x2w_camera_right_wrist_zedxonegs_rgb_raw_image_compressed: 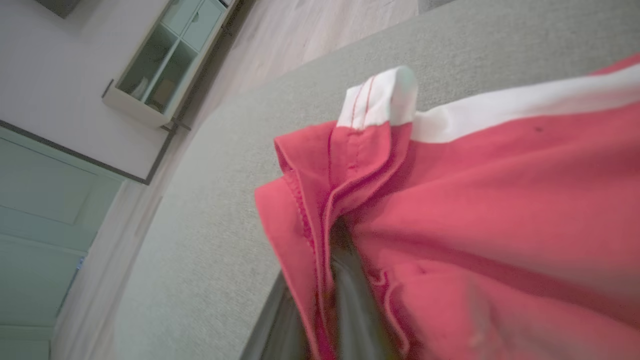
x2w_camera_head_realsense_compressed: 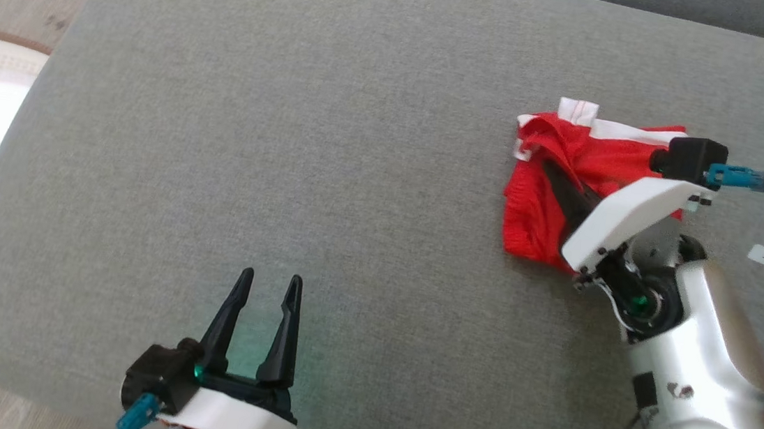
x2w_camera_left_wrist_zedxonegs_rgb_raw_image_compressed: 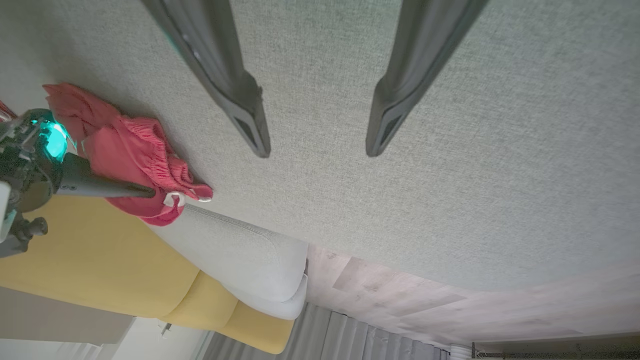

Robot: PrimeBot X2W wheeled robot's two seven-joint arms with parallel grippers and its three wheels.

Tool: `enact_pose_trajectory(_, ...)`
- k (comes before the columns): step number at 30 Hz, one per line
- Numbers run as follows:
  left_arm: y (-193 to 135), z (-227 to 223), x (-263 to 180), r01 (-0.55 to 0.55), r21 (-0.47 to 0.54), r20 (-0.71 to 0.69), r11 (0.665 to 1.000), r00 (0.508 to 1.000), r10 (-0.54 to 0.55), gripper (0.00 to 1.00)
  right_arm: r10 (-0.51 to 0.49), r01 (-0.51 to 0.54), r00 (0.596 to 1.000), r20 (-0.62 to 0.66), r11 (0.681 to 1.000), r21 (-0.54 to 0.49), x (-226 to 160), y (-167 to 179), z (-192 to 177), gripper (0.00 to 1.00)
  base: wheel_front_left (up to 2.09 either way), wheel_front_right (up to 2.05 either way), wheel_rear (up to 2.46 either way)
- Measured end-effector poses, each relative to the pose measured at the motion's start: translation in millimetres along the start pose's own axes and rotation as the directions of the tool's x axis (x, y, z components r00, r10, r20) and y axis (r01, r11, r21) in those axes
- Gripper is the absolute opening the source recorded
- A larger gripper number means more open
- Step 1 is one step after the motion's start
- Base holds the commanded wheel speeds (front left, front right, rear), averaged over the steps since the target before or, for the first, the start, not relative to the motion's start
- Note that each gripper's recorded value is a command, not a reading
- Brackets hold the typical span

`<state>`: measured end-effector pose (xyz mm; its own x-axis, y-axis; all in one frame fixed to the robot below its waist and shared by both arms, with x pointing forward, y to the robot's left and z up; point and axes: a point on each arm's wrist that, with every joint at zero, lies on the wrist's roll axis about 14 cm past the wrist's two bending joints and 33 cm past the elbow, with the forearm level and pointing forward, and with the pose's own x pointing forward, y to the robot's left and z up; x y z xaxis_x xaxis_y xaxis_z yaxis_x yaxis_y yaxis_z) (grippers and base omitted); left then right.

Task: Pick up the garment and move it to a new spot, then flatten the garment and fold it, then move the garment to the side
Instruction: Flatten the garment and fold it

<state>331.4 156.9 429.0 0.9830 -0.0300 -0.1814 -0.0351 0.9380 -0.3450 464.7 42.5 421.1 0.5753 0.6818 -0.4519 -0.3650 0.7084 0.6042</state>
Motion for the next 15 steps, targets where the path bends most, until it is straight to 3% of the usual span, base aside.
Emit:
enact_pose_trajectory(5, -9, -2, 3, 0.034, 0.01, -0.005, 0.999, 0.999, -0.034, 1.0, 0.098, -0.104, 0.993, 0.069, 0.99, 0.095, -1, 27, 6, 1.0, 0.0, 0.0, 0.0)
enact_pose_trajectory(10, -16, -3, 5, 0.06, 0.019, -0.007, 0.998, 0.998, -0.06, 1.0, 0.128, -0.14, 0.985, 0.113, 0.984, 0.113, -8, 40, 3, 1.0, 0.0, 0.0, 0.0)
enact_pose_trajectory(13, -15, -3, 2, 0.059, 0.025, -0.008, 0.998, 0.998, -0.059, 1.0, 0.119, -0.133, 0.975, 0.185, 0.989, 0.063, -18, 43, 12, 1.0, 0.0, 0.0, 0.0)
enact_pose_trajectory(15, -13, -4, 0, 0.055, 0.03, -0.007, 0.998, 0.998, -0.055, 1.0, 0.095, -0.087, 0.962, 0.257, 0.995, -0.042, -28, 40, 24, 1.0, 0.0, 0.0, 0.0)
